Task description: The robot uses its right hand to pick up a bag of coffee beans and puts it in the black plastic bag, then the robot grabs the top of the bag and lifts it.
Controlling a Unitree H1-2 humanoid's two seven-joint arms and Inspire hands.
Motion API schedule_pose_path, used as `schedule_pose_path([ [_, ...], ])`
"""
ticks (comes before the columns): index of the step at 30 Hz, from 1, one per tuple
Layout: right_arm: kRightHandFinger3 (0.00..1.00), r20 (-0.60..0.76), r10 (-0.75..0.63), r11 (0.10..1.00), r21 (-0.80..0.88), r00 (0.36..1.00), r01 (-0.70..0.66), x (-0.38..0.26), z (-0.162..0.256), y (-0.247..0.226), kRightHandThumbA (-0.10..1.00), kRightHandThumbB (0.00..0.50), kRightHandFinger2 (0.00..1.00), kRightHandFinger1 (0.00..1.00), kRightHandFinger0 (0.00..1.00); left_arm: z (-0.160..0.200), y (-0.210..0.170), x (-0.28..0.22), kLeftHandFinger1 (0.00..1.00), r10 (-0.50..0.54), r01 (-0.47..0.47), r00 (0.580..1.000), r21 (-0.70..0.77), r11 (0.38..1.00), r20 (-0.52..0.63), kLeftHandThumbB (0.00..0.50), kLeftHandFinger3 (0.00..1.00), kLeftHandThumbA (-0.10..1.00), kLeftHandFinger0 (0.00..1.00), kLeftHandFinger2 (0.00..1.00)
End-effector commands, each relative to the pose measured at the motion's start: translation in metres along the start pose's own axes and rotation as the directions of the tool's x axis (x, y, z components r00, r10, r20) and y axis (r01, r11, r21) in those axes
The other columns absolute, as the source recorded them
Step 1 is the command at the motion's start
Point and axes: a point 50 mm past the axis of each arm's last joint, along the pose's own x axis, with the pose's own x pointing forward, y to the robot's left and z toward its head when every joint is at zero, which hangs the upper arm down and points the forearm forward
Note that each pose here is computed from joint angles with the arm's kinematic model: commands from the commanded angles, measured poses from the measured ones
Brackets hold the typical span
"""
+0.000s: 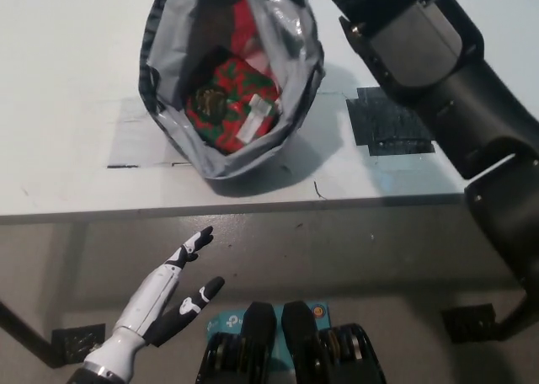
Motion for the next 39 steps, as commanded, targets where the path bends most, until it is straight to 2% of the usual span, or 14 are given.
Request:
schedule_pose_path([
  [1, 0.69, 0.572, -0.295, 0.644, -0.473, 0.766, 0.601, -0.047, 0.187, -0.109, -0.1, 0.111, 0.49, 0.06, 0.0, 0.015, 0.007, 0.01, 1.0, -0.002, -0.002, 0.997, 0.053, 0.999, 0.081, 0.133, 1.0, 0.92, 0.99, 1.0],
  [8, 0.7, 0.626, -0.393, 0.439, -0.517, 0.674, 0.735, -0.061, 0.219, -0.156, -0.1, 0.155, 0.41, 0.0, 0.0, 0.016, 0.004, 0.01, 1.0, -0.007, 0.001, 0.997, 0.064, 0.998, 0.081, 0.131, 1.0, 0.92, 0.98, 1.0],
  [12, 0.53, 0.652, -0.401, 0.358, -0.535, 0.643, 0.765, -0.07, 0.232, -0.167, -0.1, 0.164, 0.41, 0.0, 0.0, 0.017, 0.003, 0.01, 1.0, -0.018, 0.013, 0.997, 0.064, 0.998, 0.076, 0.138, 1.0, 0.91, 0.98, 1.0],
  [18, 0.41, 0.728, -0.365, 0.217, -0.539, 0.58, 0.814, -0.079, 0.248, -0.166, -0.1, 0.173, 0.51, 0.1, 0.0, 0.017, -0.002, 0.006, 1.0, -0.025, 0.02, 0.997, 0.065, 0.998, 0.078, 0.131, 1.0, 0.9, 0.96, 1.0],
  [19, 0.5, 0.749, -0.355, 0.201, -0.523, 0.559, 0.828, -0.083, 0.255, -0.168, -0.1, 0.165, 0.54, 0.21, 0.08, 0.017, -0.002, 0.004, 1.0, -0.027, 0.021, 0.997, 0.067, 0.998, 0.078, 0.133, 1.0, 0.9, 0.95, 1.0],
  [20, 0.58, 0.755, -0.356, 0.204, -0.513, 0.551, 0.834, -0.087, 0.258, -0.171, -0.1, 0.145, 0.6, 0.29, 0.15, 0.017, -0.001, 0.004, 1.0, -0.028, 0.022, 0.996, 0.067, 0.998, 0.081, 0.133, 1.0, 0.9, 0.96, 1.0],
  [21, 0.48, 0.76, -0.361, 0.214, -0.497, 0.541, 0.841, -0.092, 0.264, -0.176, -0.1, 0.134, 0.53, 0.27, 0.16, 0.017, 0.0, 0.004, 1.0, -0.029, 0.024, 0.996, 0.065, 0.998, 0.08, 0.135, 1.0, 0.9, 0.96, 1.0],
  [22, 0.54, 0.759, -0.378, 0.232, -0.476, 0.529, 0.848, -0.098, 0.27, -0.184, -0.09, 0.134, 0.56, 0.29, 0.21, 0.017, 0.0, 0.005, 1.0, -0.031, 0.026, 0.996, 0.067, 0.997, 0.081, 0.14, 1.0, 0.9, 0.98, 1.0],
  [24, 0.42, 0.758, -0.395, 0.254, -0.452, 0.519, 0.855, -0.108, 0.281, -0.194, -0.1, 0.155, 0.31, 0.14, 0.09, 0.017, -0.001, 0.007, 1.0, -0.036, 0.031, 0.997, 0.074, 0.997, 0.073, 0.148, 1.0, 0.92, 1.0, 1.0],
  [26, 0.36, 0.755, -0.375, 0.241, -0.481, 0.538, 0.843, -0.106, 0.282, -0.193, -0.06, 0.159, 0.25, 0.04, 0.0, 0.016, -0.002, 0.005, 1.0, -0.039, 0.034, 0.997, 0.077, 0.996, 0.069, 0.143, 1.0, 0.91, 0.99, 1.0],
  [28, 0.51, 0.749, -0.369, 0.246, -0.491, 0.55, 0.835, -0.103, 0.279, -0.19, -0.06, 0.106, 0.34, 0.14, 0.11, 0.016, -0.002, 0.002, 1.0, -0.044, 0.038, 0.996, 0.079, 0.996, 0.075, 0.129, 1.0, 0.9, 0.98, 1.0],
  [29, 0.38, 0.762, -0.385, 0.256, -0.453, 0.52, 0.854, -0.106, 0.28, -0.193, -0.06, 0.177, 0.24, 0.08, 0.08, 0.016, -0.002, 0.002, 1.0, -0.049, 0.043, 0.996, 0.078, 0.996, 0.075, 0.134, 1.0, 0.89, 0.98, 1.0],
  [32, 0.19, 0.783, -0.397, 0.267, -0.4, 0.478, 0.877, -0.112, 0.285, -0.197, -0.1, 0.193, 0.09, 0.0, 0.0, 0.016, -0.004, 0.002, 1.0, -0.051, 0.045, 0.996, 0.08, 0.996, 0.07, 0.133, 1.0, 0.89, 0.99, 1.0],
  [39, 0.14, 0.804, -0.406, 0.253, -0.36, 0.436, 0.898, -0.126, 0.297, -0.21, -0.1, 0.206, 0.18, 0.04, 0.0, 0.017, 0.0, 0.011, 1.0, -0.051, 0.043, 0.995, 0.097, 0.994, 0.085, 0.123, 1.0, 0.88, 1.0, 1.0],
])
